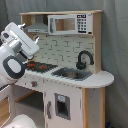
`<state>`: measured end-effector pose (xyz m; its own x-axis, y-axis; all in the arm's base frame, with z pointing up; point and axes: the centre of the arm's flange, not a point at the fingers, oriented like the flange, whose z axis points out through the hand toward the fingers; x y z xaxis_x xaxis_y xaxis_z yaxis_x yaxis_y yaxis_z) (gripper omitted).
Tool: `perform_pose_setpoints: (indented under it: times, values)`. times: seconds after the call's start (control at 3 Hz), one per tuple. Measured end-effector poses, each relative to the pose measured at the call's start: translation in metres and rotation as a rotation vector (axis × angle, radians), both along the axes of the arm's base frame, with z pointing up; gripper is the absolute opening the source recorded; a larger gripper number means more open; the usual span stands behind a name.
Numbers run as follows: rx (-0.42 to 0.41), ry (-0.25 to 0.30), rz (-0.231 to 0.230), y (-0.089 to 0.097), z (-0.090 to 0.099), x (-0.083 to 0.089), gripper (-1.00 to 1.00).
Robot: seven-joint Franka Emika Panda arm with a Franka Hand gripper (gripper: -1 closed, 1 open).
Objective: Play with the kitchen
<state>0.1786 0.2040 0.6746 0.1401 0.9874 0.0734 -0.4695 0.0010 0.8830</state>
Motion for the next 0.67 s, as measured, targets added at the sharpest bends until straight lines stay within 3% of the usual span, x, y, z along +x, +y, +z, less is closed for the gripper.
perform_pose_setpoints:
  times: [0.67]
  values:
    - [0.176,0.038,0.017,-0.007,-0.007,0.037,1.00]
